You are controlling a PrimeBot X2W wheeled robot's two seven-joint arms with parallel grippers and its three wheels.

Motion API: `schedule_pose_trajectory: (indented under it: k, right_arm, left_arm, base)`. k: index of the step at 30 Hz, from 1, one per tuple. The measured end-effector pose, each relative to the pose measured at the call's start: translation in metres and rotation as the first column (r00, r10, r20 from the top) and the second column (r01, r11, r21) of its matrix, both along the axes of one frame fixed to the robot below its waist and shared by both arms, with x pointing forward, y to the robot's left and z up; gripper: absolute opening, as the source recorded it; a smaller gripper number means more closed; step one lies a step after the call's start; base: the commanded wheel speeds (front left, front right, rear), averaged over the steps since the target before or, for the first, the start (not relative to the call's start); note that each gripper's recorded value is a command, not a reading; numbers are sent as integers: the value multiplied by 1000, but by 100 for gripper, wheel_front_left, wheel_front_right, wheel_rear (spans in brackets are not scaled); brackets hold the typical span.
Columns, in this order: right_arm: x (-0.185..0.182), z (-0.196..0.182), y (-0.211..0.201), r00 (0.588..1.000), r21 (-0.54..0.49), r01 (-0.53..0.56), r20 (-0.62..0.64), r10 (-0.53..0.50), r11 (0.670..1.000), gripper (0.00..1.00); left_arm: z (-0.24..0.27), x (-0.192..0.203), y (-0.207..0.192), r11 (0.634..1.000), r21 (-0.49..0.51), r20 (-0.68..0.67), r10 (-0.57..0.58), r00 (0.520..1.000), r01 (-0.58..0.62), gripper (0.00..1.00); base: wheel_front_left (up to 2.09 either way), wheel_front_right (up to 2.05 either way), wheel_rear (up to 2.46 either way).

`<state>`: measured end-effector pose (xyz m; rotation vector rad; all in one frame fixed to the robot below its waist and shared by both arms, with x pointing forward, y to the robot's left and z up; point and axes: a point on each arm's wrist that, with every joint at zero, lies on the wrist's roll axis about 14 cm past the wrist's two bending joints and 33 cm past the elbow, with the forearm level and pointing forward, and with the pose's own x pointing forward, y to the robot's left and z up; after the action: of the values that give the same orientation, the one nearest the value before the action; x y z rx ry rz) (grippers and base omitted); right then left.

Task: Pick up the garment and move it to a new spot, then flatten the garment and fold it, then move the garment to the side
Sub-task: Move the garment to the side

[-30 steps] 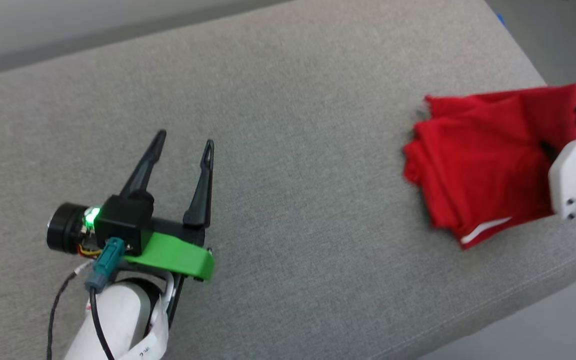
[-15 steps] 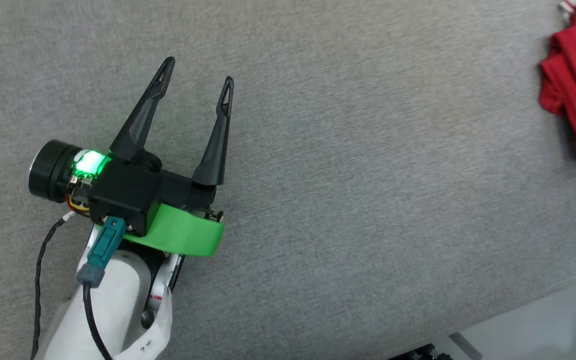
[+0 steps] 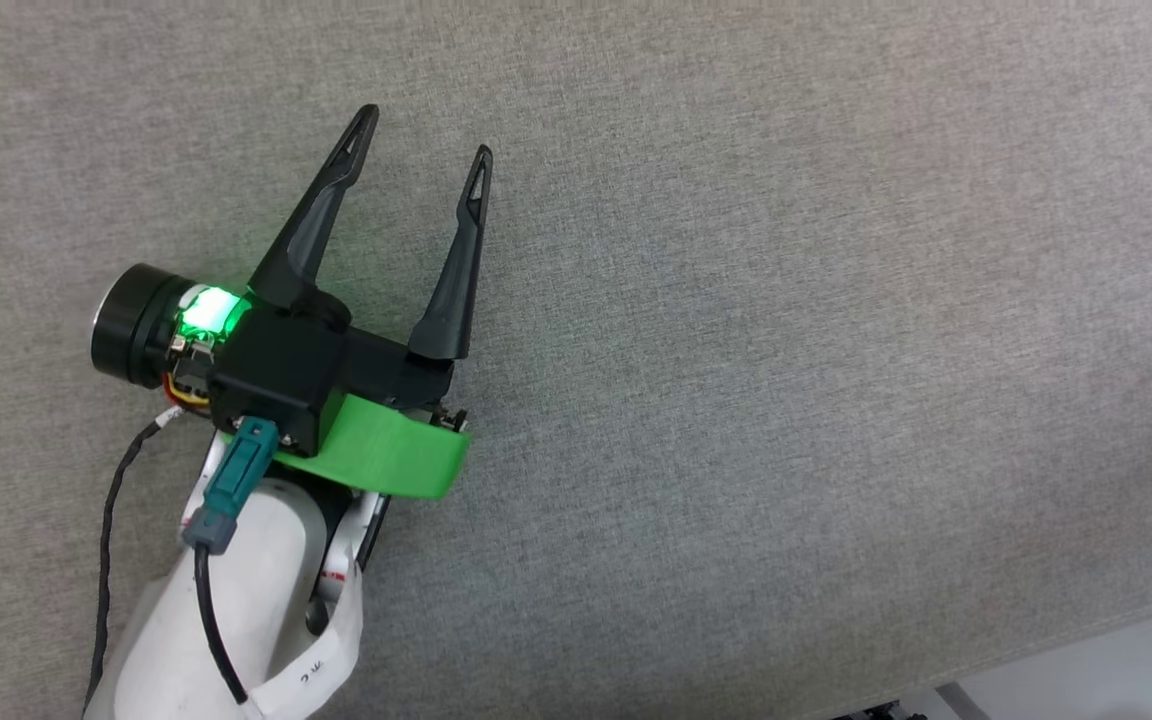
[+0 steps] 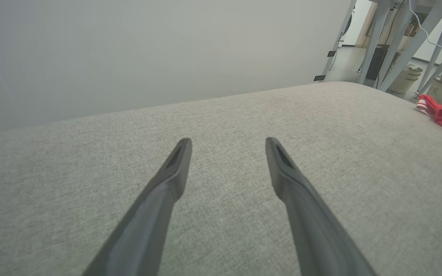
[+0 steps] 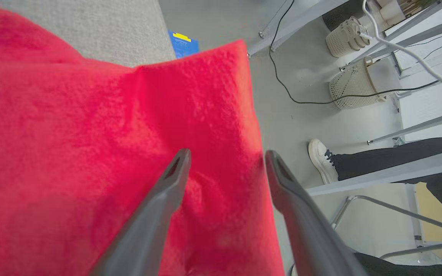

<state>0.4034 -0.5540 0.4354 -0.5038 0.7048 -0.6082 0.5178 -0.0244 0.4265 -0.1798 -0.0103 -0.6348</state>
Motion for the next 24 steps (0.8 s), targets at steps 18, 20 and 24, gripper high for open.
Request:
schedule_pose_trajectory:
  k: [18, 20, 24]
  right_arm:
    - [-12, 49, 41, 913, 64, -70, 407, 38, 995, 100]
    - [-20, 46, 54, 893, 88, -88, 449, 40, 992, 100]
    - [-33, 33, 88, 864, 138, -137, 501, 50, 981, 100]
  left_arm:
    - [34, -42, 33, 991, -10, -27, 131, 991, -131, 100]
    - [39, -48, 38, 989, -13, -27, 150, 988, -150, 100]
    - [48, -62, 48, 983, -11, -27, 182, 983, -183, 100]
  base:
    - [0, 0, 0]
    - [0, 0, 0]
    - [0, 0, 0]
